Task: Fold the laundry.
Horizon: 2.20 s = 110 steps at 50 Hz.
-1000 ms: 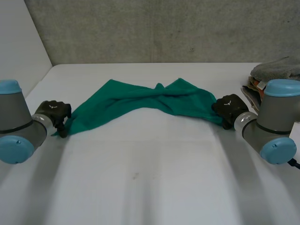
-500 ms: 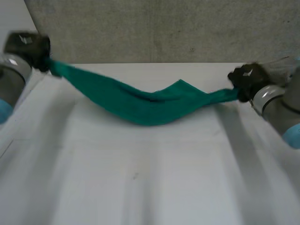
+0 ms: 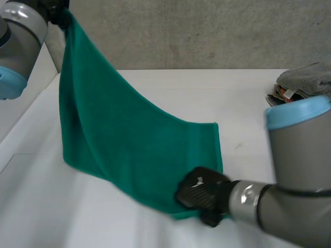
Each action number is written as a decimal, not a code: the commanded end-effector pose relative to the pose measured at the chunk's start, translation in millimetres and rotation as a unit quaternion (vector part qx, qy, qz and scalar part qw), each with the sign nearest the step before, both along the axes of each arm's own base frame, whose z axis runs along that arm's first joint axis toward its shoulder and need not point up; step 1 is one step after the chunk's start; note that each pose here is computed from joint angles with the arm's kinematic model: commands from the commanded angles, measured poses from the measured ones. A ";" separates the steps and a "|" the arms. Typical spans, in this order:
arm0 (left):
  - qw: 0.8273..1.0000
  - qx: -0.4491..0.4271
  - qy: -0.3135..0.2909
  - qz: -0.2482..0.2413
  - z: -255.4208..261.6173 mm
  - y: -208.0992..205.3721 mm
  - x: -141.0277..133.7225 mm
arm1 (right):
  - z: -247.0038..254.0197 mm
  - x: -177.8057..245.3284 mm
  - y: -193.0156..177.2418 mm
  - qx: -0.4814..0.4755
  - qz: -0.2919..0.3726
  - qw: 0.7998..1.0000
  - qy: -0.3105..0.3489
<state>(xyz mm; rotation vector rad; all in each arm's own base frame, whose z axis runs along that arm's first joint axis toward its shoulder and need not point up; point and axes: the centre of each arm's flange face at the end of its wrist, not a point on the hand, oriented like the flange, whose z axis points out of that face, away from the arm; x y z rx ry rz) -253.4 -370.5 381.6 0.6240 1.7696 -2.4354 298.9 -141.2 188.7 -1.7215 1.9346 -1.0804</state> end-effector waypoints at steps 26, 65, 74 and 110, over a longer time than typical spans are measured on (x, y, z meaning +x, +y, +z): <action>0.990 -0.082 0.008 -0.117 79.4 131.5 -11.8 | -17.8 29.9 -237.8 -0.013 -0.276 0.929 -0.247; 0.984 -0.127 0.119 0.040 55.0 -36.6 59.1 | 189.9 -9.6 -249.3 -0.420 -0.262 0.745 -0.447; 0.993 0.037 0.103 0.048 -54.0 -49.5 58.8 | 74.8 -12.8 -236.3 -0.308 -0.283 0.858 -0.298; 0.986 0.162 0.027 0.036 -146.1 -23.4 68.3 | -68.5 -59.4 -240.7 -0.040 -0.404 0.903 -0.143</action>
